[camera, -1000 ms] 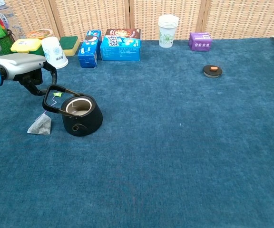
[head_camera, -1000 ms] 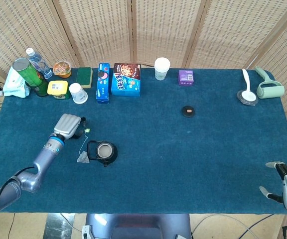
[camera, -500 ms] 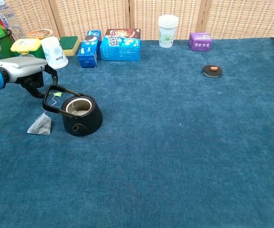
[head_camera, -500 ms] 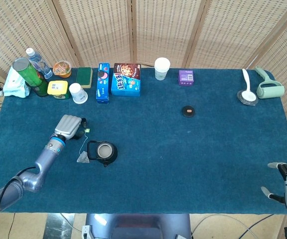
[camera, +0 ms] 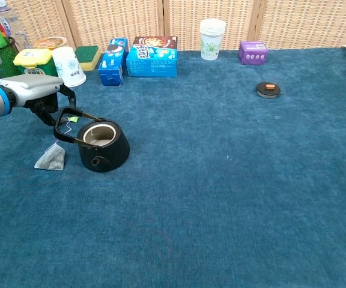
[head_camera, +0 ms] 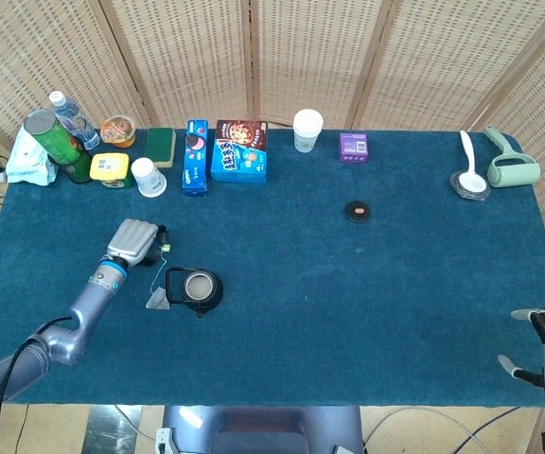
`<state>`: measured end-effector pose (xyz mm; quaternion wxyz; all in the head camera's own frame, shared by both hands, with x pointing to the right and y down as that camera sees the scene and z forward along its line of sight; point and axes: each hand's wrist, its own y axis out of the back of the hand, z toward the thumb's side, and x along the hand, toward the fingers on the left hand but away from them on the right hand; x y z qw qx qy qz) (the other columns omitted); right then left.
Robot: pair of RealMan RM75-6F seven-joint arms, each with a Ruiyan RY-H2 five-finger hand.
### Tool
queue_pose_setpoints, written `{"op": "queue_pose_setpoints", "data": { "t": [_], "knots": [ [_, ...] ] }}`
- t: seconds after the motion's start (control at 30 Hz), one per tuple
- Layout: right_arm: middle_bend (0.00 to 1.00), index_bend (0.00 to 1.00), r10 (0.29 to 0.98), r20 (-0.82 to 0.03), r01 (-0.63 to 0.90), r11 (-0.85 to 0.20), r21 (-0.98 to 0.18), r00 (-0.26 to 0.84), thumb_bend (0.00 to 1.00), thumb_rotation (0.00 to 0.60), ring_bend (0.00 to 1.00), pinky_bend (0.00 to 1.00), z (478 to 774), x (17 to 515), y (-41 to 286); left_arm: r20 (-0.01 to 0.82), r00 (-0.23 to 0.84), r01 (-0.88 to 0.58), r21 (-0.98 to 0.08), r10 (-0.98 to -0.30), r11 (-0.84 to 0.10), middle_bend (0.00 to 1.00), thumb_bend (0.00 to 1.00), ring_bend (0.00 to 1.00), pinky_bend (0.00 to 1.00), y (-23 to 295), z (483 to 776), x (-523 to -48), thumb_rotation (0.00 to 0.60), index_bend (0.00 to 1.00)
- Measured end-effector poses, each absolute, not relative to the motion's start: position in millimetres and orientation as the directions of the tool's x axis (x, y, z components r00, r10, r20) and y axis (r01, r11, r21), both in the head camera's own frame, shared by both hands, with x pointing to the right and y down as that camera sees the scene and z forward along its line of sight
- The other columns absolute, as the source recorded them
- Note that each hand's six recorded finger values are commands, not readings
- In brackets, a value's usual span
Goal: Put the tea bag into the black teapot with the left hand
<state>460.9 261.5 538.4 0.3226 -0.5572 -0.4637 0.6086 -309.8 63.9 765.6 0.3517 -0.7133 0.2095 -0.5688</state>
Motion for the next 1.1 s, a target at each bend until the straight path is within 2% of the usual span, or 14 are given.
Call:
{"op": "queue_pose_setpoints", "data": {
  "t": [1.1],
  "knots": [
    [0.32, 0.32, 0.902, -0.386, 0.129, -0.367, -0.921, -0.193, 0.13, 0.6, 0.37, 0.28, 540.4, 467.4, 265.6, 0.677, 0.251, 0.099, -0.729, -0.692, -0.678, 1.0, 0.42, 1.0, 1.0, 62.4, 772.8, -303.0, 0.6, 0.46]
  ]
}}
